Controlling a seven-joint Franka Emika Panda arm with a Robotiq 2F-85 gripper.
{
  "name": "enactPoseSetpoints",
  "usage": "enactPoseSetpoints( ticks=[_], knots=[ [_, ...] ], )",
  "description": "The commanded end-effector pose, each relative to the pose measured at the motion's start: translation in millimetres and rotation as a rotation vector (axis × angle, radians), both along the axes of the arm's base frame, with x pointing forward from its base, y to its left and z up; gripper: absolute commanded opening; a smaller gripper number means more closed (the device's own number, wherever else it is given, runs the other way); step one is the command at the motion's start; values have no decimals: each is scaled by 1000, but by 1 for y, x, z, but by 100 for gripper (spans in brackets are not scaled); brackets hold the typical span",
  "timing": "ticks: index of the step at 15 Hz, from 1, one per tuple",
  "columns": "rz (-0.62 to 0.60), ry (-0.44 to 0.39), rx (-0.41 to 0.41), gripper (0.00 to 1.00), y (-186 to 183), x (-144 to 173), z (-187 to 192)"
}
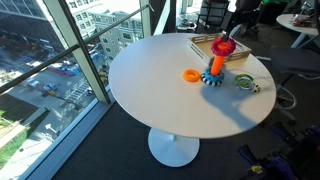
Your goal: Put the pink circular object on the orange object
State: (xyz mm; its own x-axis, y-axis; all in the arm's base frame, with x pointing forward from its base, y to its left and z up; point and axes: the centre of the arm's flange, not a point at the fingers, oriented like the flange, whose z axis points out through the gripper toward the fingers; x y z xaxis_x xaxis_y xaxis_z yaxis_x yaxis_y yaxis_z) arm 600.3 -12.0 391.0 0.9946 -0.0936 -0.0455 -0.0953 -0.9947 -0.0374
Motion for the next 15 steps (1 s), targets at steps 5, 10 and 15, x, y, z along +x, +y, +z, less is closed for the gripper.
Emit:
enactPoseSetpoints(
  ticks=[5,10,15],
  knots=[
    [-37,-13,-5,100,-15,3,10],
    [-75,-21,-8,100,-33,1,13],
    [-81,-19,-15,100,-38,2,7]
  ],
)
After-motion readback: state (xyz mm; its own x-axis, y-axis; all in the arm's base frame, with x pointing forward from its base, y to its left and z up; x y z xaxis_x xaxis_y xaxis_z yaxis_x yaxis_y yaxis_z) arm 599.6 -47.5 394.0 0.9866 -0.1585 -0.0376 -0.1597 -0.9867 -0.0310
